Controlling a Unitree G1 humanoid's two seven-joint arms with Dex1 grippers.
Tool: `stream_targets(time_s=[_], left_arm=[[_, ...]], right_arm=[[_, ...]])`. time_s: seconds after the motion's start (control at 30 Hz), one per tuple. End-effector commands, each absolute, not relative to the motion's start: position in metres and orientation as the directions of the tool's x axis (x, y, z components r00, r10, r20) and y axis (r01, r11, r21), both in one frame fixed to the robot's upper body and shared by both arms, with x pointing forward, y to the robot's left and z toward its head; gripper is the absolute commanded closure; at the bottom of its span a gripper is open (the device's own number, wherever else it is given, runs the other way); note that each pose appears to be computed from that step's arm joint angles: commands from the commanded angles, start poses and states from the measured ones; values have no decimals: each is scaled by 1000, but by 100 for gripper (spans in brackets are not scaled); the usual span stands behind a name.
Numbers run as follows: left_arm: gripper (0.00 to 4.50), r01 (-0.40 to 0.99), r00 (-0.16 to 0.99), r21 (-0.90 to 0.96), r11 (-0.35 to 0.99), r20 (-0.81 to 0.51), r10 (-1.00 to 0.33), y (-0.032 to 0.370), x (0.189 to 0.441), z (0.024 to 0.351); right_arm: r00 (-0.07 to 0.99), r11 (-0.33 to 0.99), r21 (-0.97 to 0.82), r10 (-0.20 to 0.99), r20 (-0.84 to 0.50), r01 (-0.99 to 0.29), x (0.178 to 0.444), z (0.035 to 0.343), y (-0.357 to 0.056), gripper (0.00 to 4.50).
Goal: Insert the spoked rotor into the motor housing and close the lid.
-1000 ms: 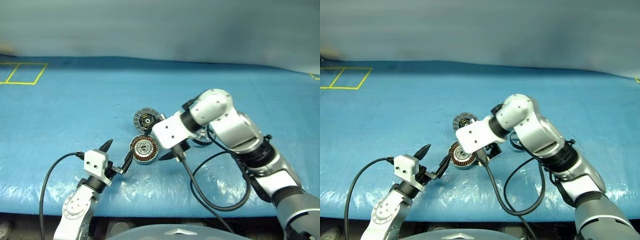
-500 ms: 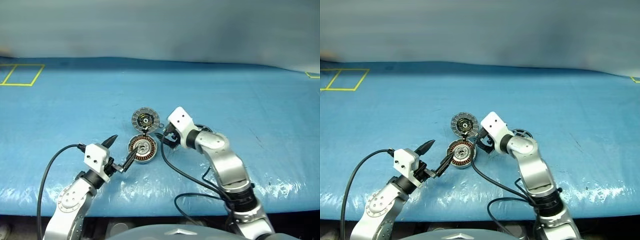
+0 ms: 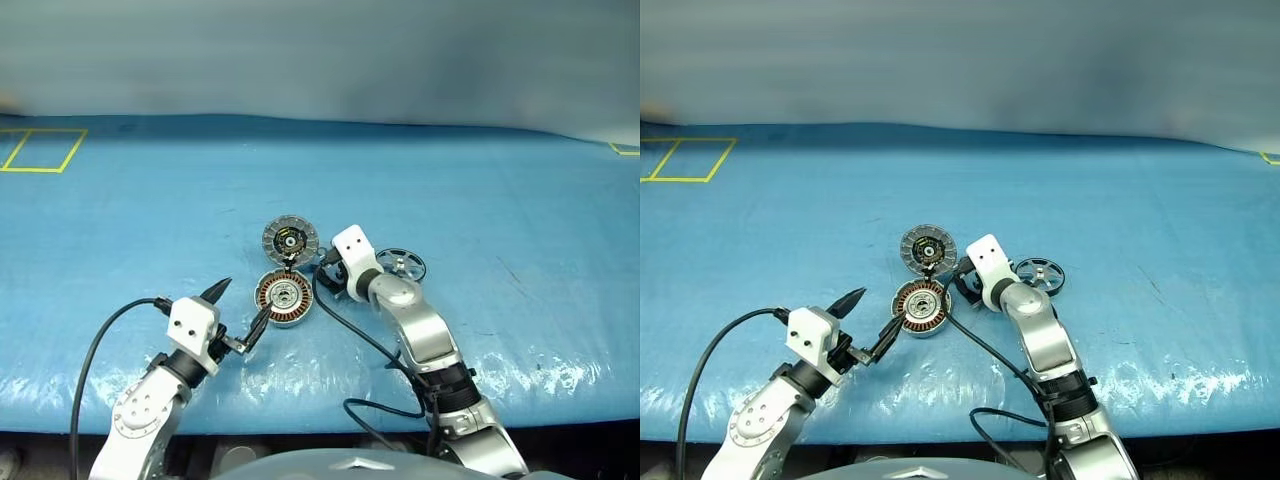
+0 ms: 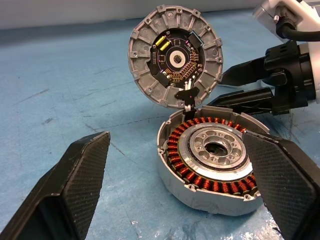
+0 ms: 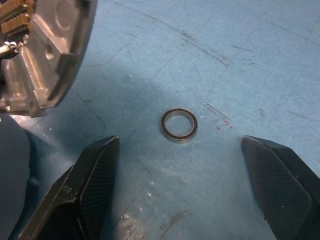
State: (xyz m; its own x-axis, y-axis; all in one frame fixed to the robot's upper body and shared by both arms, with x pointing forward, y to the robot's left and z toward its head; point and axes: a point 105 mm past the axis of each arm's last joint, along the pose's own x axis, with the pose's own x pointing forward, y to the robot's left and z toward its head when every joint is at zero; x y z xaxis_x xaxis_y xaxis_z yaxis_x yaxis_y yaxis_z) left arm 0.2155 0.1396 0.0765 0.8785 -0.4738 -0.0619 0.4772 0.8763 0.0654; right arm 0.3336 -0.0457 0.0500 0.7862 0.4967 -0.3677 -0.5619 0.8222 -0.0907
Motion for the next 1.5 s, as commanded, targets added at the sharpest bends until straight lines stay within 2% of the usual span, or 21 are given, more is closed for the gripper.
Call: stream_targets(time_s=[0.03,0.23,0.27,0.33,0.53,0.63,0.8,0.97,1.13,1.3,1.5], left_arm=[[0,474,879,99,875,0,-477,133,215,92],[0,469,883,79,880,-10,-469,130,214,90],[0,466,885,77,882,-10,-466,130,214,89],[0,462,887,74,884,-9,-462,130,214,89],[0,454,891,62,889,-10,-454,128,212,88],[0,453,892,56,890,-10,-453,127,211,86],[0,450,893,54,891,-8,-451,127,210,84],[0,455,890,61,888,-9,-455,129,210,80],[0,461,887,0,887,17,-461,127,211,79],[0,472,881,-9,881,48,-471,127,210,80],[0,522,853,51,851,-22,-522,129,194,66]], right_arm=[[782,833,-39,501,-371,-552,337,39,-34,43],[745,827,-3,504,-436,-562,331,7,-25,43],[744,830,-4,499,-445,-558,330,3,-26,61],[742,833,1,494,-452,-554,328,-1,-28,105],[752,856,7,458,-474,-517,323,-10,-45,305],[752,864,13,445,-487,-503,315,-12,-54,384],[717,814,-22,499,-487,-581,291,7,-70,385],[677,682,-183,581,-452,-708,268,61,-97,385],[613,608,-142,703,-362,-781,261,106,-80,385],[628,613,-158,712,-314,-774,271,114,-44,385],[592,592,-109,740,-320,-799,272,101,-13,385]])
